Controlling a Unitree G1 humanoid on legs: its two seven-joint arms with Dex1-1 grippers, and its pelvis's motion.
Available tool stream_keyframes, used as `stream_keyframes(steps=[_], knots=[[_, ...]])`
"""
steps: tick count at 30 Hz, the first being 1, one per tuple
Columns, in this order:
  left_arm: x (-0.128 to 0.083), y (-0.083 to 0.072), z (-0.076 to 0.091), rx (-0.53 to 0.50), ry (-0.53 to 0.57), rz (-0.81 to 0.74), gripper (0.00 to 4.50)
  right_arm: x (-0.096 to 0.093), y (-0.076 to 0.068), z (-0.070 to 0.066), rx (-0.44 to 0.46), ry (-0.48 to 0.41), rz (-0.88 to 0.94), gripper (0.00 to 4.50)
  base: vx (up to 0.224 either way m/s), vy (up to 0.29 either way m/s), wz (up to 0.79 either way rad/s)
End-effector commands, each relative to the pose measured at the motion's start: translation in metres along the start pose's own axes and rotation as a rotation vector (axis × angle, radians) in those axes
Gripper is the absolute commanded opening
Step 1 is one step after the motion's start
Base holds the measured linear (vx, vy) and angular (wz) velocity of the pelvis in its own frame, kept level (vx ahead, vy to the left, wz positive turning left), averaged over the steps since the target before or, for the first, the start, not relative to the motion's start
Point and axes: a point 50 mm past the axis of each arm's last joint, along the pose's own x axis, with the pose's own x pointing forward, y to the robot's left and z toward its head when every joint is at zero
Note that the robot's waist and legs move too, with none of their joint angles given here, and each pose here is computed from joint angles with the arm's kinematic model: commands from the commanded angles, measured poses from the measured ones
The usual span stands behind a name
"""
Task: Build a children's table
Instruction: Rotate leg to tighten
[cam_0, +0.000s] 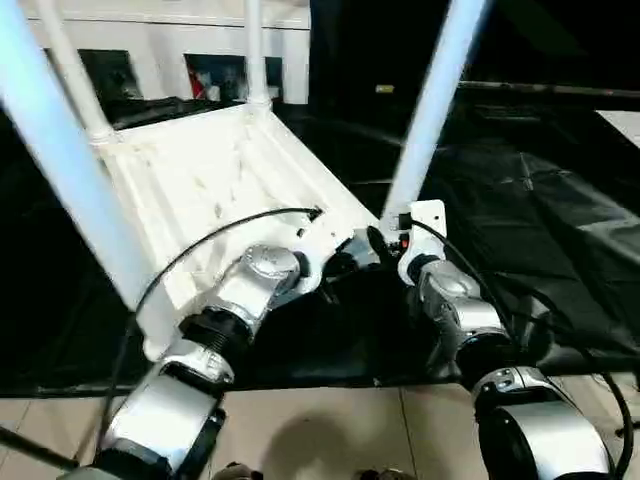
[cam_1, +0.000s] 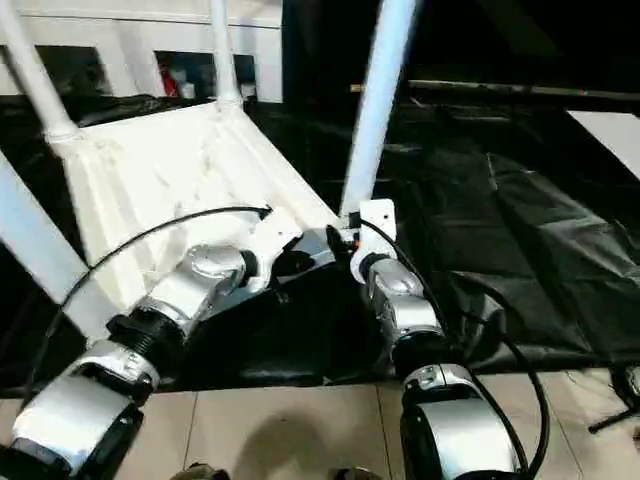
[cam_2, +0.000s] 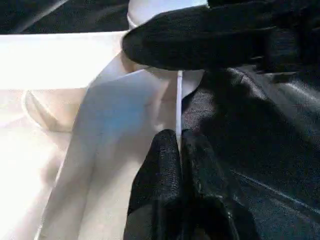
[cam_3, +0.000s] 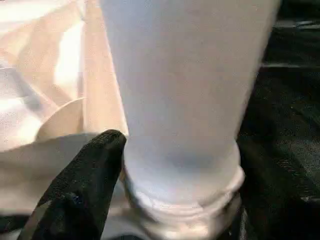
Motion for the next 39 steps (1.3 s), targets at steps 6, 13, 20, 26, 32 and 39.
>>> stream_keyframes(steps=[6,13,20,26,32,39], knots=[[-0.025,0.005,-0.017,0.046,-0.016,-0.202,0.00,-0.018,-0.014,0.023,-0.207,-0.009,0.319,3.93,0.000,0.000,0.00],[-0.046,0.008,-0.020,0.094,-0.031,-0.368,0.00,-0.047,-0.026,0.013,-0.394,0.104,0.585,3.93,0.000,0.000,0.00],[-0.051,0.006,-0.010,0.102,-0.083,-0.477,0.00,-0.052,-0.022,0.011,-0.376,0.141,0.670,3.93,0.000,0.000,0.00],[-0.049,0.004,-0.008,0.103,-0.085,-0.502,0.00,-0.047,-0.019,0.013,-0.332,0.116,0.664,3.67,0.000,0.000,0.00],[-0.049,0.003,-0.011,0.100,-0.077,-0.506,0.00,-0.047,-0.018,0.010,-0.303,0.124,0.682,3.25,0.000,0.000,0.00],[-0.050,0.005,-0.013,0.094,-0.066,-0.494,0.00,-0.048,-0.019,0.008,-0.290,0.132,0.676,2.77,0.000,0.000,0.00]])
